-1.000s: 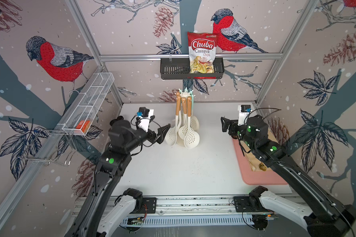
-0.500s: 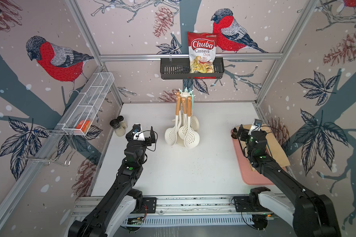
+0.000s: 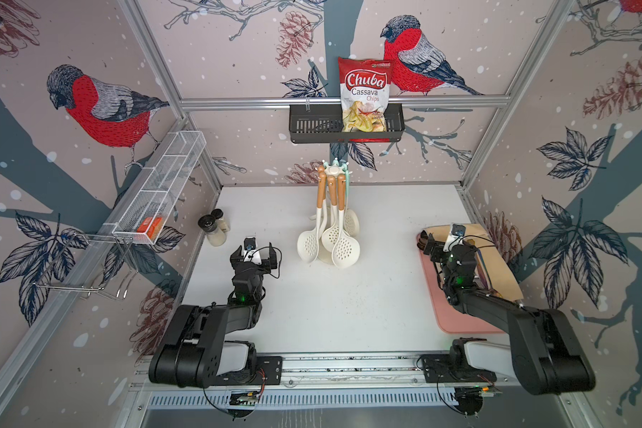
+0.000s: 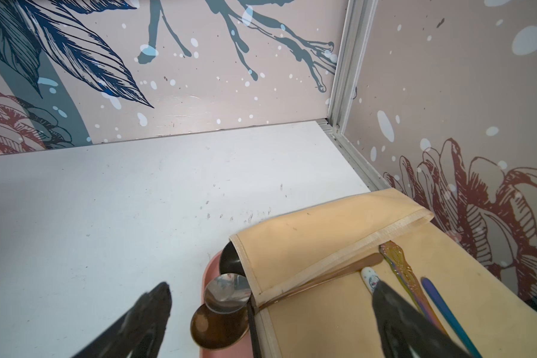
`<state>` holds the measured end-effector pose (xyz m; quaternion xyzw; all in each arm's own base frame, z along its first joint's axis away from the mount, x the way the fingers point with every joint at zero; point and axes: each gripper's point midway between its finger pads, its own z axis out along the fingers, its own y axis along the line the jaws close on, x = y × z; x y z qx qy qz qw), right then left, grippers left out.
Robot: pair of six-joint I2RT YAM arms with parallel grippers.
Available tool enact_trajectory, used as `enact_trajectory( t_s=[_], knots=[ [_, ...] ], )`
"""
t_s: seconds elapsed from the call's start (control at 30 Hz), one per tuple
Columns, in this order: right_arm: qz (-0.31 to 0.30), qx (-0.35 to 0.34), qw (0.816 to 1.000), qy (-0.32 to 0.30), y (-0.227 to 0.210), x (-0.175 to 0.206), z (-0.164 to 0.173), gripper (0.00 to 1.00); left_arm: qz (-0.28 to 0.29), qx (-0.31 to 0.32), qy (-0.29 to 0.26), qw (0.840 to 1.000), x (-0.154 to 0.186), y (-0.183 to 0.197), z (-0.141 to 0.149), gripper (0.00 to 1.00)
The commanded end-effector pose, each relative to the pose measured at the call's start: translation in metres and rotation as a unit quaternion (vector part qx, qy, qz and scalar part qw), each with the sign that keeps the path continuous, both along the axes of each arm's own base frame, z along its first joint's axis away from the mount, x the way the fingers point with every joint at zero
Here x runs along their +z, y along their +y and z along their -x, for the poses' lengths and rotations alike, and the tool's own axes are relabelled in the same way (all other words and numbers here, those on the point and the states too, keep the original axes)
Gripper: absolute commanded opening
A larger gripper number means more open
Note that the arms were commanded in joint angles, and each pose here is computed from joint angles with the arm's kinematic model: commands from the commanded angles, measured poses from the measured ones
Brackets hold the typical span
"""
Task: Hang the skimmer on the kitchen utensil rack
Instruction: Reset both arms
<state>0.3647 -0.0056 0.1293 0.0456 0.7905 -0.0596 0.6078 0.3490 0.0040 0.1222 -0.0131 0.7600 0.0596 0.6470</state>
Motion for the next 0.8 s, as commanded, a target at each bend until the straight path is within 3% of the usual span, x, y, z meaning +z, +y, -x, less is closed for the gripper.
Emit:
enact_trajectory(
  t_s=[0.0, 0.07, 0.2, 0.37, 0.67, 0.77],
  knots=[
    [-0.013, 0.012, 0.998, -0.057, 0.002, 0.016, -0.004, 1.00, 0.013, -0.035, -0.083, 0.996, 0.026, -0.007, -0.003, 0.99],
    [-0.010, 0.013, 0.998, -0.068, 0.002, 0.016, -0.004, 1.00, 0.015, -0.032, -0.095, 0.995, 0.024, -0.004, -0.001, 0.99],
    [-0.015, 0.006, 0.997, -0.076, -0.004, 0.006, -0.003, 1.00, 0.026, 0.014, -0.027, 0.999, 0.005, 0.010, -0.027, 0.99],
    [-0.025, 0.006, 0.995, -0.092, -0.008, 0.002, -0.003, 1.00, 0.030, 0.051, -0.039, 0.997, 0.009, 0.022, -0.023, 1.00],
    [-0.017, -0.006, 0.995, -0.102, -0.009, 0.005, 0.002, 1.00, 0.029, 0.051, -0.039, 0.997, 0.009, 0.022, -0.023, 1.00],
    [-0.029, 0.003, 0.996, -0.080, -0.010, -0.001, -0.007, 1.00, 0.029, 0.052, -0.039, 0.997, 0.009, 0.022, -0.023, 1.00]
  ],
)
